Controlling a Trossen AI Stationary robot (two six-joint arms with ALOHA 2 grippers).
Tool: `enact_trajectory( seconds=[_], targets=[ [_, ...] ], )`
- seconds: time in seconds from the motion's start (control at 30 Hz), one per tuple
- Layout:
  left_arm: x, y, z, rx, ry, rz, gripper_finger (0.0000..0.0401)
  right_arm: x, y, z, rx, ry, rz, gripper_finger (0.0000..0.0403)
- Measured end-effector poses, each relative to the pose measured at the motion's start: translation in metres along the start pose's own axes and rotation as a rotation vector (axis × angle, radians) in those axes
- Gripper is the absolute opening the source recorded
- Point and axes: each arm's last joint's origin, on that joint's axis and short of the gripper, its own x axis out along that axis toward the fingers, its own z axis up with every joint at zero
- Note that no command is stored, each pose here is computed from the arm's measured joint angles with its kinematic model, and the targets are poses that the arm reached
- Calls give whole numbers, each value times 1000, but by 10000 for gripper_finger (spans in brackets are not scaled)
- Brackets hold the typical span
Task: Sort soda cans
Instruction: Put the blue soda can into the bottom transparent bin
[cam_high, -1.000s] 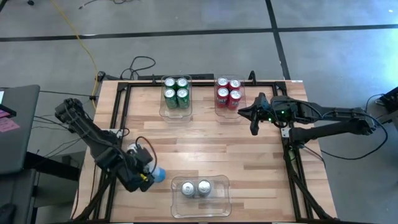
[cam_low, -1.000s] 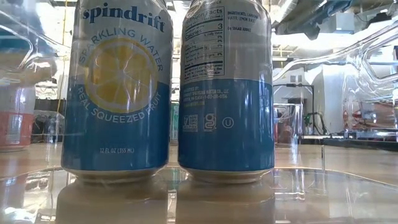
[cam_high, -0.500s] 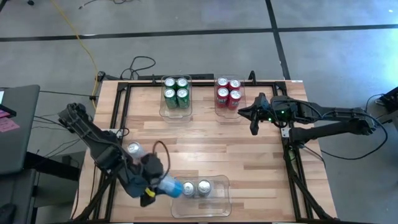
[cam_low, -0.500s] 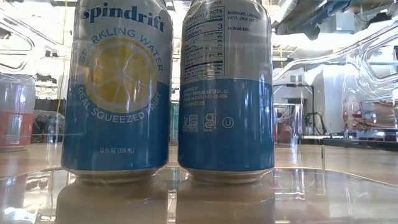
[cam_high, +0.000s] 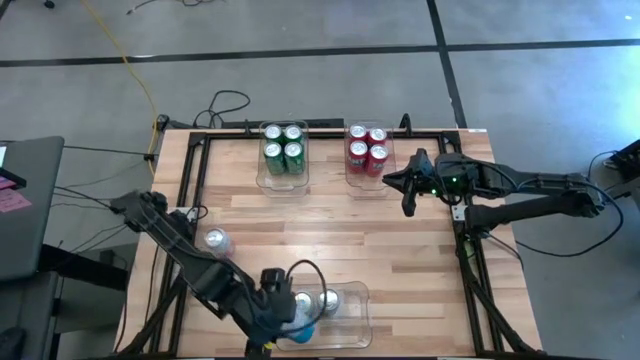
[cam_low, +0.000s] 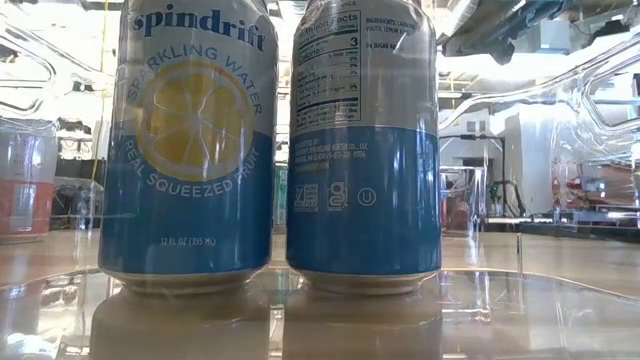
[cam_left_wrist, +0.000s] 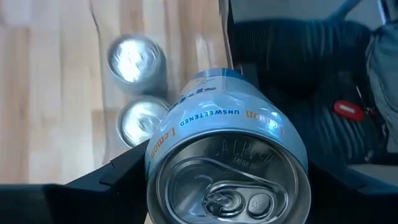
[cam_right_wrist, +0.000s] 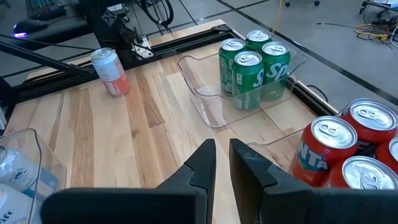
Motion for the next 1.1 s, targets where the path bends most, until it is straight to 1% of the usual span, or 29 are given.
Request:
enact_trajectory(
  seconds=[0.1,0.2,0.33,0.43,0.57,0.7,0.87,0.97,1.1],
  targets=[
    [8,-3,1,-62,57,20,293,0,0,0,1,0,0,66],
    [15,-3,-1,-171,98,41,293,0,0,0,4,0,0,66],
    [17,-3,-3,-323,112,44,293,0,0,0,9,-1,1,66],
    [18,-3,-4,-382,112,48,293,0,0,0,31,-1,1,66],
    [18,-3,-4,-422,104,56,293,0,0,0,32,-4,2,66],
    [24,-2,-3,-430,89,85,293,0,1,2,37,-19,5,66],
    [35,0,-4,-388,154,61,293,0,1,2,41,-19,5,66],
    [37,2,-1,-397,143,62,293,3,1,2,52,-12,3,66],
    [44,0,-2,-428,149,75,293,8,3,3,54,-18,5,66]
  ],
)
